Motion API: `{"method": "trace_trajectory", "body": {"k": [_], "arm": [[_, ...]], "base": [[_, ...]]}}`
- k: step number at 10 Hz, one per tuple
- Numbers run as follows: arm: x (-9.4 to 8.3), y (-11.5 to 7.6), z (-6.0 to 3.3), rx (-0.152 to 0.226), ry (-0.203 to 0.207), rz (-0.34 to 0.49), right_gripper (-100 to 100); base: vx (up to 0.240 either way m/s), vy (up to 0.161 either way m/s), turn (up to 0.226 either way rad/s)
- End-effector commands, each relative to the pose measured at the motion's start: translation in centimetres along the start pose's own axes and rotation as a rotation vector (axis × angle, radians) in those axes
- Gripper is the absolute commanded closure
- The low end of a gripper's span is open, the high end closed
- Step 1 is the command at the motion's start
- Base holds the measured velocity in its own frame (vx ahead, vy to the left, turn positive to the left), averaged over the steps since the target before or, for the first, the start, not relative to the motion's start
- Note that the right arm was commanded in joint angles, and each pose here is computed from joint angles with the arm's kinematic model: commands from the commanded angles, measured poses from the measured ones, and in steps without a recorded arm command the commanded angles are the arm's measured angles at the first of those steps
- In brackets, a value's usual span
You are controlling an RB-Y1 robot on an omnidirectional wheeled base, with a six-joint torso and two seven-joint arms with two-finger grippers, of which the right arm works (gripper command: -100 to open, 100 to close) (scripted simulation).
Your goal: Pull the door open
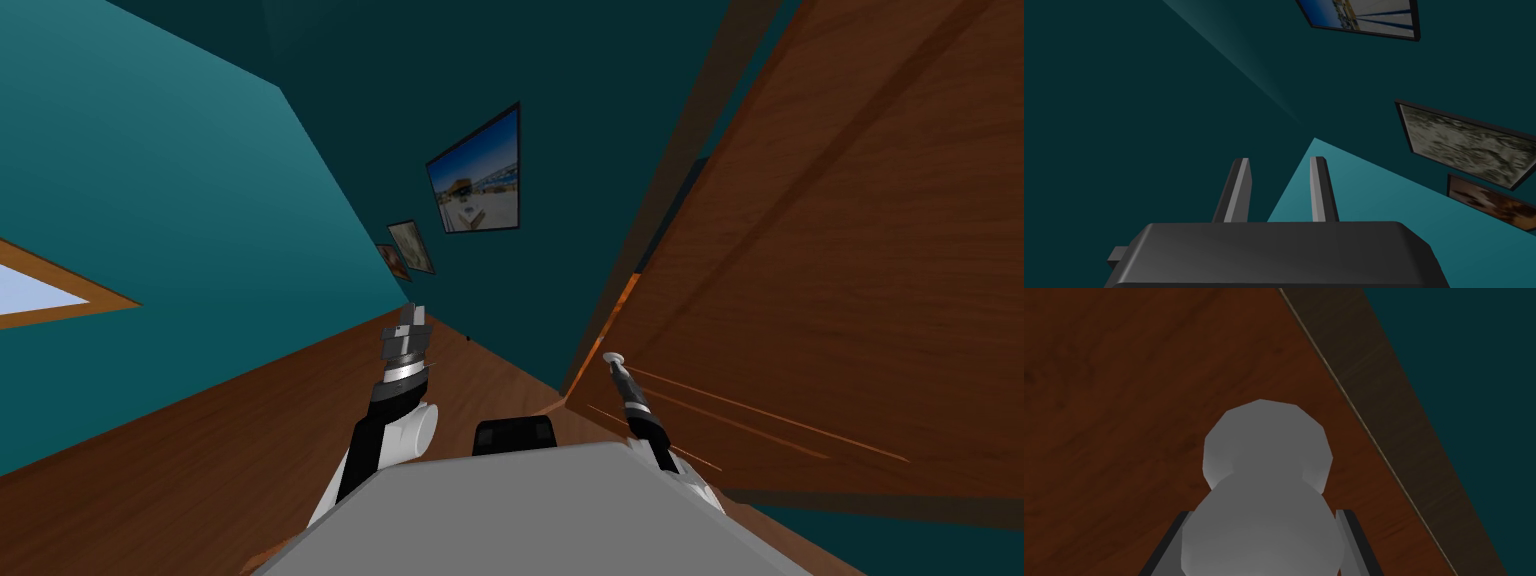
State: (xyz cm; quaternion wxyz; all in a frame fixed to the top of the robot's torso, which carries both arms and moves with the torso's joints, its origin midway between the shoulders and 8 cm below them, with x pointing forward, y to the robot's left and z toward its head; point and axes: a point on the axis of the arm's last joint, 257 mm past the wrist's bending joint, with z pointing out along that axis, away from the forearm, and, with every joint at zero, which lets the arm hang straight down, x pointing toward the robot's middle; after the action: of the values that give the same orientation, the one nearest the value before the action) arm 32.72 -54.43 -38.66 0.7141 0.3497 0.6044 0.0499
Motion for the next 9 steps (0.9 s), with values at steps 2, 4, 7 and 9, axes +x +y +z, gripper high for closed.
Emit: {"method": "trace_trajectory", "body": {"k": [2, 4, 7, 9], "arm": [[0.4, 0.5, 0.15, -0.004, 0.002, 0.081, 100], [0.5, 0.7, 0.32, -0.007, 0.002, 0.129, 100], [0.7, 1.2, 0.67, -0.013, 0.002, 0.227, 100], [0.9, 1.5, 0.83, -0.016, 0.003, 0.276, 100]], "base": [[-0.033, -0.014, 0.010], [-0.031, -0.007, 0.007], [-0.038, -0.012, 0.011], [-0.032, -0.008, 0.008]]}}
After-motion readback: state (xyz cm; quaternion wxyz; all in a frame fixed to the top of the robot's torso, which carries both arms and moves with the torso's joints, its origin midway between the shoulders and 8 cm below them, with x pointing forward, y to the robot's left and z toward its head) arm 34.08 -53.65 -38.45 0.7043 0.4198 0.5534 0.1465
